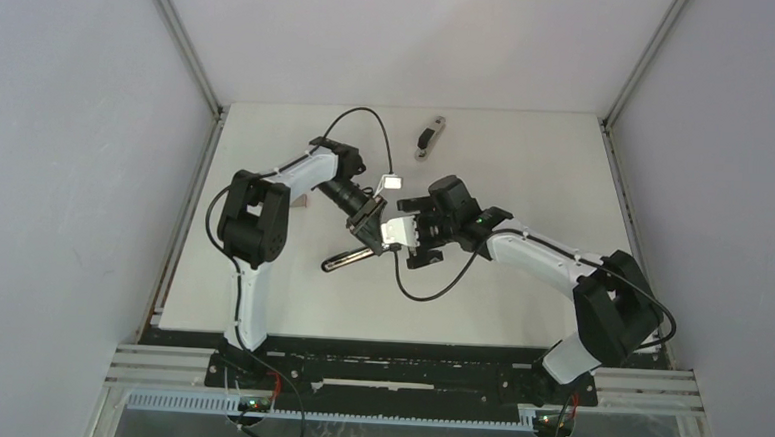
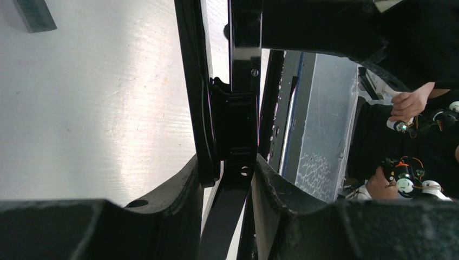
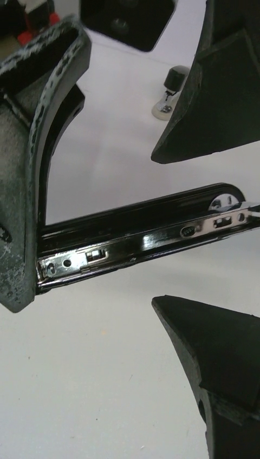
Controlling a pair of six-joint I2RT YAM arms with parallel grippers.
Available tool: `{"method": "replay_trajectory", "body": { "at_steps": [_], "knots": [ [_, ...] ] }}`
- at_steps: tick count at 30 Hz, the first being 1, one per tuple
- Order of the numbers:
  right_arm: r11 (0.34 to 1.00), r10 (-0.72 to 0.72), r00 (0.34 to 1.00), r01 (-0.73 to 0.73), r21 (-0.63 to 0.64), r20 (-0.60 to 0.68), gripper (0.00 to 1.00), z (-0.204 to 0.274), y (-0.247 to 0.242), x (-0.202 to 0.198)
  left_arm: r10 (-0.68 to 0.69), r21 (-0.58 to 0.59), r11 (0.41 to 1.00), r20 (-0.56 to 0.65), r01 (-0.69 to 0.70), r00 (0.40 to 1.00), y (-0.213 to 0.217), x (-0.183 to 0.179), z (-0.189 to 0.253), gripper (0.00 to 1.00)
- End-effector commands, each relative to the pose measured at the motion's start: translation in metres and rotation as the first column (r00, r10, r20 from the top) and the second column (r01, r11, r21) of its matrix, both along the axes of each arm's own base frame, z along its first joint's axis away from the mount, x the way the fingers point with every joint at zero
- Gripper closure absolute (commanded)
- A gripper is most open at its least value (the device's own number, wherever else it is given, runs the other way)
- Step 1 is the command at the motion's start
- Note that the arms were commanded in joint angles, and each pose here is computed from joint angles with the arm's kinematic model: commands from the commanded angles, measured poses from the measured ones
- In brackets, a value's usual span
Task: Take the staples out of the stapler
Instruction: Unload the staple at the center of the board.
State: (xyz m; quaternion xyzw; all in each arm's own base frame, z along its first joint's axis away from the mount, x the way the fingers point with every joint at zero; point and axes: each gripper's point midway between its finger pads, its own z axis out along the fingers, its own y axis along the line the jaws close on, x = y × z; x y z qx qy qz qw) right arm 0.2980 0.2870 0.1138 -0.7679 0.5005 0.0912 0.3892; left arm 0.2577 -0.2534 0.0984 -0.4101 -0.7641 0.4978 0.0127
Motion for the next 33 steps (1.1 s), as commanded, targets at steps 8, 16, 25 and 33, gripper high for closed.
{"method": "replay_trajectory", "body": {
  "at_steps": [8,16,25,33],
  "knots": [
    [0.999,0.035,0.999,-0.036,-0.013,-0.006,0.31,-0.014,0.014,-0.005,-0.026,-0.122,0.992,0.012,0.027,1.0,-0.012,-0.004,0.034,0.9],
    [1.0,0.026,0.999,-0.026,-0.01,0.038,0.48,-0.013,0.015,0.0,-0.03,-0.126,0.992,0.0,0.03,1.0,-0.013,-0.007,0.032,0.87],
    [0.997,0.072,0.996,-0.071,-0.009,0.046,0.71,-0.011,0.014,-0.008,-0.028,-0.14,0.99,-0.002,0.028,1.0,-0.013,-0.006,0.032,0.75],
    [0.997,0.063,0.997,-0.064,0.035,0.033,0.77,0.001,0.01,-0.008,0.014,-0.158,0.987,0.02,-0.01,1.0,-0.004,0.007,0.038,0.26]
  ]
}}
